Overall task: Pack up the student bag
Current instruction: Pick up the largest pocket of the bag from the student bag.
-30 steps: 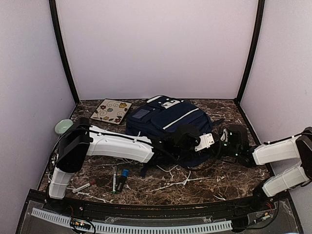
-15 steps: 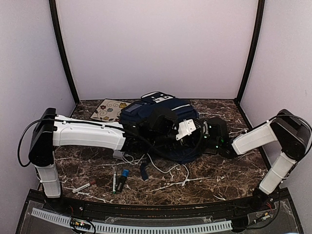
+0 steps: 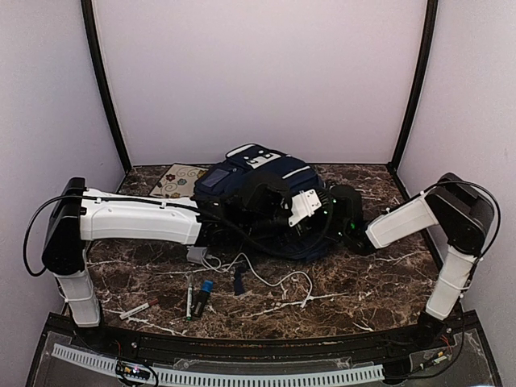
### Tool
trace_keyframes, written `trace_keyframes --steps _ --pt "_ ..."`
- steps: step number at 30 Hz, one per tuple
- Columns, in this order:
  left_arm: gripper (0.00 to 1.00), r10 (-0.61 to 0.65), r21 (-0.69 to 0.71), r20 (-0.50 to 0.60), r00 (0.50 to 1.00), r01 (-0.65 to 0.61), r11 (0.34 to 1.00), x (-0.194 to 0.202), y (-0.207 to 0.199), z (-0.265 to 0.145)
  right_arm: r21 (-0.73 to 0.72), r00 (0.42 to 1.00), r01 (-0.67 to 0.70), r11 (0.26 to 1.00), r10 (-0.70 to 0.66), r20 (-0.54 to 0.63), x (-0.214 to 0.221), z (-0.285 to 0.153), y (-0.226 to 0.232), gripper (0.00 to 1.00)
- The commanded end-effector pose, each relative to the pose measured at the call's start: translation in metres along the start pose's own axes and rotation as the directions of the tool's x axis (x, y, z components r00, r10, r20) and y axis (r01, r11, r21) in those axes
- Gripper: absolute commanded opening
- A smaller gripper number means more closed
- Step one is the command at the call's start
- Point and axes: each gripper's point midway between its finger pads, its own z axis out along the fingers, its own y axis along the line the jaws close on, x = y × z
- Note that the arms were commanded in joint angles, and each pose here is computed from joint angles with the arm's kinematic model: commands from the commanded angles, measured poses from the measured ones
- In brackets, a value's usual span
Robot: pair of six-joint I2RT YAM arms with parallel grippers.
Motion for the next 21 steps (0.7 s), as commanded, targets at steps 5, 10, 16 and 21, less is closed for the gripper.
trace_keyframes --steps 5,10,16,21 --pt "0.0 -0.103 0.017 0.194 0.976 0.101 0.995 -0.05 0.012 -0.035 -0.043 0.993 -0.115 0.992 0.114 -0.019 0.013 -0.017 0.002 0.33" --pt "0.0 -0.145 -0.011 0.133 0.98 0.148 0.989 -0.016 0.018 -0.004 0.095 0.997 -0.029 0.995 0.036 -0.074 0.022 -0.054 -0.023 0.49" --pt "0.0 -0.174 0.007 0.113 0.978 0.174 0.985 -0.001 0.009 0.005 0.167 0.983 0.034 0.985 -0.003 -0.184 0.037 -0.096 -0.032 0.59" --pt "0.04 -0.138 0.132 0.091 0.986 0.126 0.983 0.002 -0.014 0.001 0.257 0.993 0.06 0.965 -0.032 -0.112 0.024 -0.143 -0.051 0.59"
